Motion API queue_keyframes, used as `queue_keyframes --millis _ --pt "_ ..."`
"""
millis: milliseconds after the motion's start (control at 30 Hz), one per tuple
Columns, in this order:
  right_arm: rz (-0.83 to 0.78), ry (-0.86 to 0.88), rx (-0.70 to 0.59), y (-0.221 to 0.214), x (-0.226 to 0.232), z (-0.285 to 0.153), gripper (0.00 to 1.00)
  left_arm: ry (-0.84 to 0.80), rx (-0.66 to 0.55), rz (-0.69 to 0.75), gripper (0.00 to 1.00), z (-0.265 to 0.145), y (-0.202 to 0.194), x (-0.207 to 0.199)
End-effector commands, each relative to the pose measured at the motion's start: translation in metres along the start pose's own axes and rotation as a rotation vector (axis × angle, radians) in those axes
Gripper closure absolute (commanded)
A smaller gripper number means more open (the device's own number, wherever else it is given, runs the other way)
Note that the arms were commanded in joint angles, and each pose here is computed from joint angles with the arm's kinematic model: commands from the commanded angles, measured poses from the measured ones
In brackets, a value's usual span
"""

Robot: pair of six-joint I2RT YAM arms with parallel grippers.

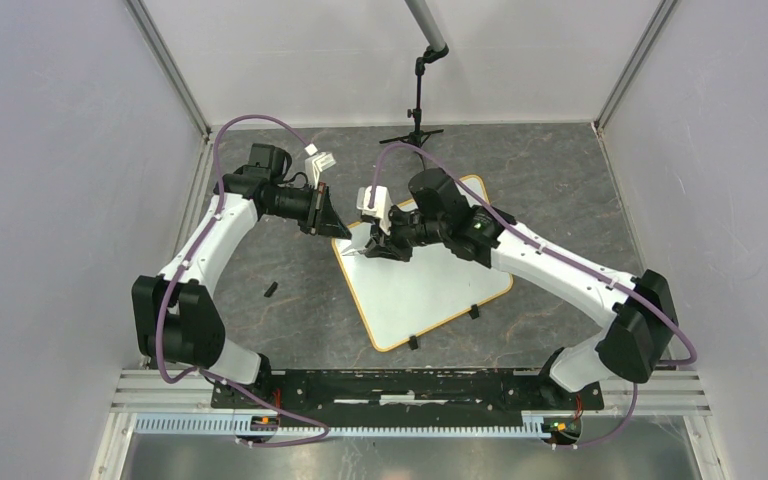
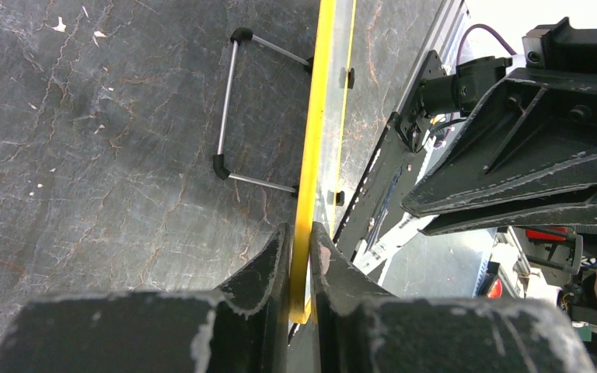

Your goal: Write a sentence on the whiteboard

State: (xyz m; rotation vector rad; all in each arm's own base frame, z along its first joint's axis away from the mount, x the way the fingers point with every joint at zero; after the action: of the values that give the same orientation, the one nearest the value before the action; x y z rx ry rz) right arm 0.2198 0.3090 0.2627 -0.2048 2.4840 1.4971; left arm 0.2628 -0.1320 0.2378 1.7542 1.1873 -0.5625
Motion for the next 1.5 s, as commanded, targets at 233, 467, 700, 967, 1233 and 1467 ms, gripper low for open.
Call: queue_keyframes --millis 233,467,700,967,1233,1467 --pt "-0.034 -0.081 0.003 0.009 -0.016 0.003 1.0 0.019 -0.032 0.083 0.98 -0.004 0.007 -0.006" --pt "-0.046 -0.121 0.039 0.004 -0.017 -0.005 1.0 0.026 -0.029 0.084 0.98 -0.005 0.006 -0.006" --pt "-0.019 -0.151 0.062 -0.004 -0.026 -0.015 1.0 0.032 -0.032 0.087 0.98 -0.006 0.006 -0.006" --pt "-0.011 -0.188 0.085 -0.013 -0.034 -0.03 1.0 0.039 -0.029 0.089 0.97 -0.005 0.005 -0.004" --pt "-0.016 -0.171 0.065 -0.008 -0.033 -0.033 1.0 0.035 -0.032 0.092 0.97 -0.006 0.006 -0.006" --pt "-0.042 -0.141 -0.002 0.013 -0.028 -0.036 1.0 0.033 -0.031 0.094 0.97 -0.006 0.005 -0.006"
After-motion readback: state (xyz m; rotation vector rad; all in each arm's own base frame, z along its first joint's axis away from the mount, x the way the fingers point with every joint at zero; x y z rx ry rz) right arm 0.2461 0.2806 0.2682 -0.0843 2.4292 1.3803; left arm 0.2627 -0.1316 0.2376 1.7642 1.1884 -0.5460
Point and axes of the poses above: each gripper's point midway between its finger pads, its own z axis out along the fingers, its own x axis along the line the jaws close on, y = z × x, the point moved 7 cm from there along -z, back along the fingers, and after that the axes turned 13 degrees about -z, right-handed, at the moved point
